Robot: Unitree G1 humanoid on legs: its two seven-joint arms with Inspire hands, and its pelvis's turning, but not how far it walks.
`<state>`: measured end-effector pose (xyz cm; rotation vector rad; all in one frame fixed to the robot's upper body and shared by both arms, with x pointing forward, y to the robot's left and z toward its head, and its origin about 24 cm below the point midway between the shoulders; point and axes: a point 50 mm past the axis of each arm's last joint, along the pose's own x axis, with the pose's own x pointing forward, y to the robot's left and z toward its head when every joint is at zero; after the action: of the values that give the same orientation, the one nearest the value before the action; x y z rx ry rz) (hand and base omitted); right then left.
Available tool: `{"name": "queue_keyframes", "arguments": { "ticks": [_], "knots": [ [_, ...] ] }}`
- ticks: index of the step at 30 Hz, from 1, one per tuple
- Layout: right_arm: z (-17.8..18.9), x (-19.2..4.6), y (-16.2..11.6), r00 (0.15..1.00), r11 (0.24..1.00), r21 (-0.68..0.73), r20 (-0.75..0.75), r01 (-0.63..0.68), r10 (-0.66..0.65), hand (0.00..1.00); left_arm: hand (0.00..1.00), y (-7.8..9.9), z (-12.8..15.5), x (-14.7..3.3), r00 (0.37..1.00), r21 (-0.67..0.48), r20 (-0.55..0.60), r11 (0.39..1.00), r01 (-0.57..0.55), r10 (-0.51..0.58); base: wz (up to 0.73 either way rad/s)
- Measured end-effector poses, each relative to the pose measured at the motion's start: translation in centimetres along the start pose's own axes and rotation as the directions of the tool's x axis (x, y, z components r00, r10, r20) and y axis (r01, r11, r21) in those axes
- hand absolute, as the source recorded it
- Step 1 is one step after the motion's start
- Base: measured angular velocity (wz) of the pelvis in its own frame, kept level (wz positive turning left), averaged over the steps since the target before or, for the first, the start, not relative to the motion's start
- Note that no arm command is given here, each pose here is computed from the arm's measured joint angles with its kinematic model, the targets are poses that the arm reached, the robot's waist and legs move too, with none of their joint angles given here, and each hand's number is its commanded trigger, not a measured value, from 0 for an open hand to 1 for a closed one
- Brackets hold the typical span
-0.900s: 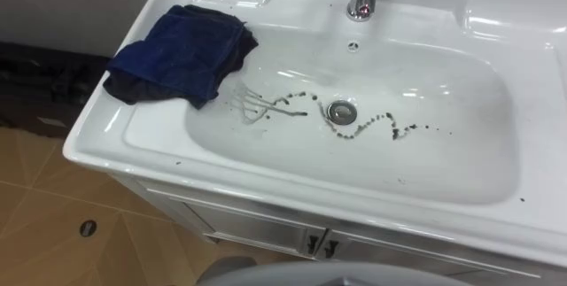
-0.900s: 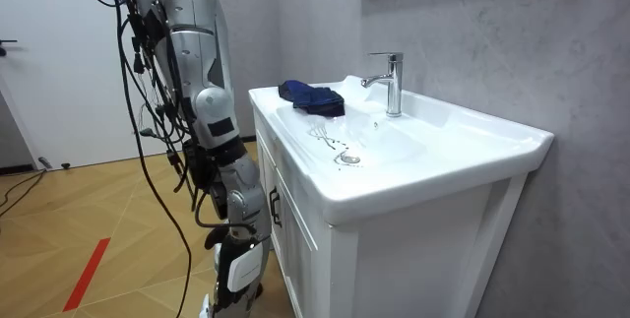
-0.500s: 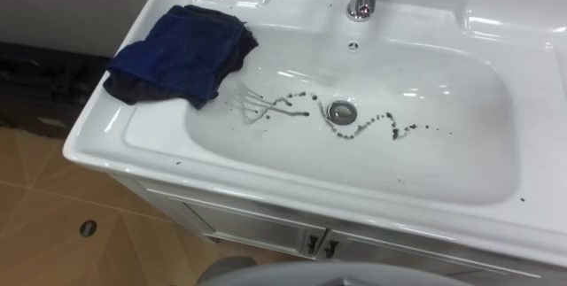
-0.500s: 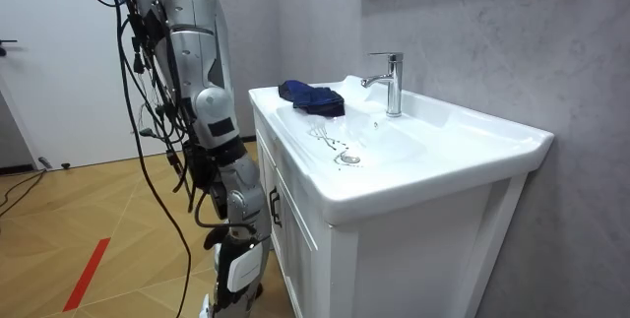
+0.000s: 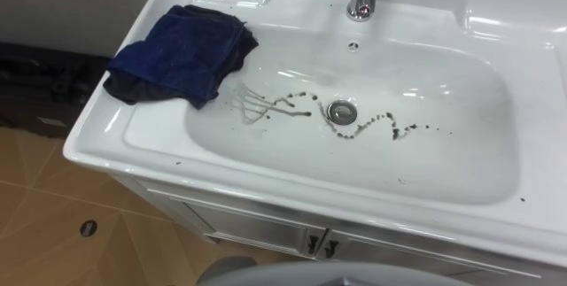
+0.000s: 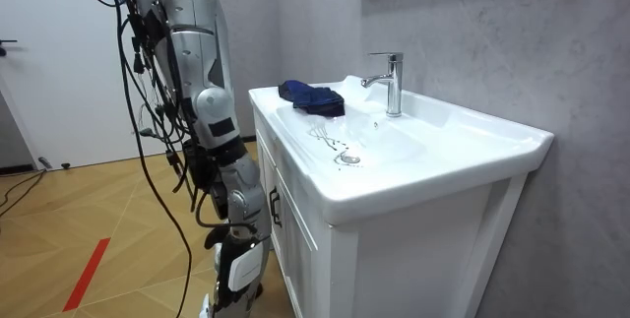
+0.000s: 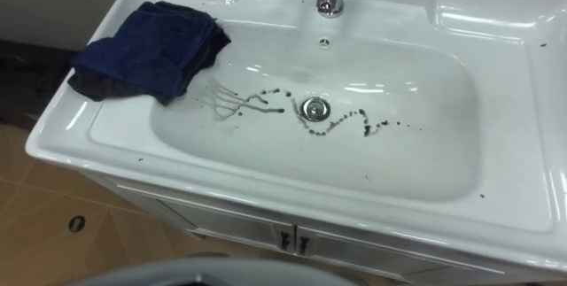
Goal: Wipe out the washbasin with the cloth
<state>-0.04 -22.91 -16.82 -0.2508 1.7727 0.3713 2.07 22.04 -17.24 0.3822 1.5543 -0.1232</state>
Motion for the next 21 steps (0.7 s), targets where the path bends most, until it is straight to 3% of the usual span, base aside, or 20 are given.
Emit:
{"name": "queue_keyframes", "arguments": {
  "ticks": [4, 13, 21],
  "knots": [
    [0.1, 0.0, -0.1, 1.000, 1.000, -0.001, -0.001, 0.001, -0.001, 0.00, 0.00, 0.3, 0.2, 0.0, 1.000, -0.019, -0.007, 1.000, -0.005, 0.005, 0.00],
    [-0.6, 0.1, 0.1, 0.999, 1.000, 0.012, -0.045, -0.010, 0.010, 0.00, 0.00, 0.6, -0.1, 0.0, 1.000, -0.205, -0.002, 0.979, 0.001, -0.001, 0.03],
    [0.3, -0.1, -0.6, 0.999, 1.000, 0.010, -0.040, 0.029, -0.029, 0.00, 0.00, 0.8, -1.1, 0.0, 1.000, -0.450, -0.012, 0.893, -0.002, -0.004, 0.04]
  ]
}}
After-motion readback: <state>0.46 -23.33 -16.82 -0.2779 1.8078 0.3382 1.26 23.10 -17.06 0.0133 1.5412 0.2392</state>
